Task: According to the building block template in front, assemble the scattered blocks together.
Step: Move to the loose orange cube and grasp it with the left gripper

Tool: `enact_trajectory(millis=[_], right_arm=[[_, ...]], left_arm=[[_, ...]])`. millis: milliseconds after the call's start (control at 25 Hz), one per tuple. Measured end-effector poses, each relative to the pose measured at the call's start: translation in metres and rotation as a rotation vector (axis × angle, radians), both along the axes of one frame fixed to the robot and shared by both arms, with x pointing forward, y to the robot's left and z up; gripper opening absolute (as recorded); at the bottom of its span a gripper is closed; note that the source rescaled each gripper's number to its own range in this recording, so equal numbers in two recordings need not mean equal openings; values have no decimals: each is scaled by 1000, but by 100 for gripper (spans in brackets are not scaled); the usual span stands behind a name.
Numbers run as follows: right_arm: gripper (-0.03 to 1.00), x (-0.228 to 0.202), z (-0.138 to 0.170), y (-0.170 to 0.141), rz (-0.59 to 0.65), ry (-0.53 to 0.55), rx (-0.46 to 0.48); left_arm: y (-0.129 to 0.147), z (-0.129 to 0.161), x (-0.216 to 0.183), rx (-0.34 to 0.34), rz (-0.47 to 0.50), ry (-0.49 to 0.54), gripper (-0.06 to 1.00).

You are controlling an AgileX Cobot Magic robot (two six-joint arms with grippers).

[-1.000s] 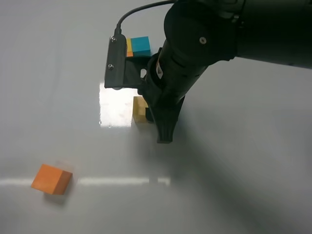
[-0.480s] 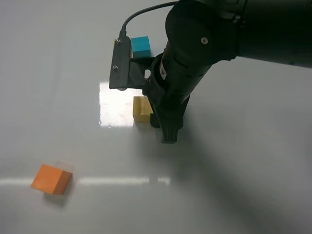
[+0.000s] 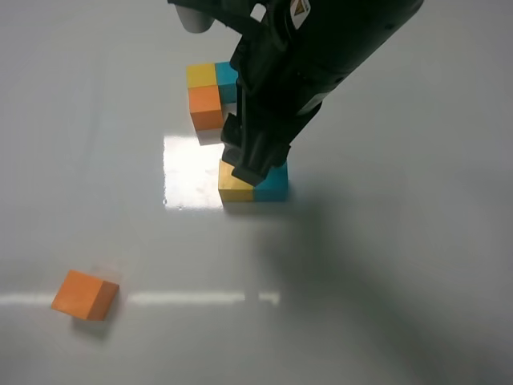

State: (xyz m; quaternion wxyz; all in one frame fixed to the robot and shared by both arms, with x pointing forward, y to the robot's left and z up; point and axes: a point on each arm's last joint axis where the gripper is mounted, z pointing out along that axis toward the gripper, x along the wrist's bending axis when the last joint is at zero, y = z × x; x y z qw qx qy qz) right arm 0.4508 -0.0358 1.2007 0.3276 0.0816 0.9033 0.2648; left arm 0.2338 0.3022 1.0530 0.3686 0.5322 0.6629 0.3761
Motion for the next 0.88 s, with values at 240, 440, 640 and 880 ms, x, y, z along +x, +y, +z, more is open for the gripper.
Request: enact_trajectory(millis=[240,440,640,880], right_arm=[[55,50,-3,-71,-342,224,121],[55,76,13,-177,-708,293,289],[49,40,33,-235,-894,218,376],[41,-29,4,-248,-952,163,447]], left_arm=[[0,0,0,0,0,0,71],[0,0,0,-1,1,0,71],[0,0,0,-1,1,0,71],[0,0,0,-1,1,-1,71]])
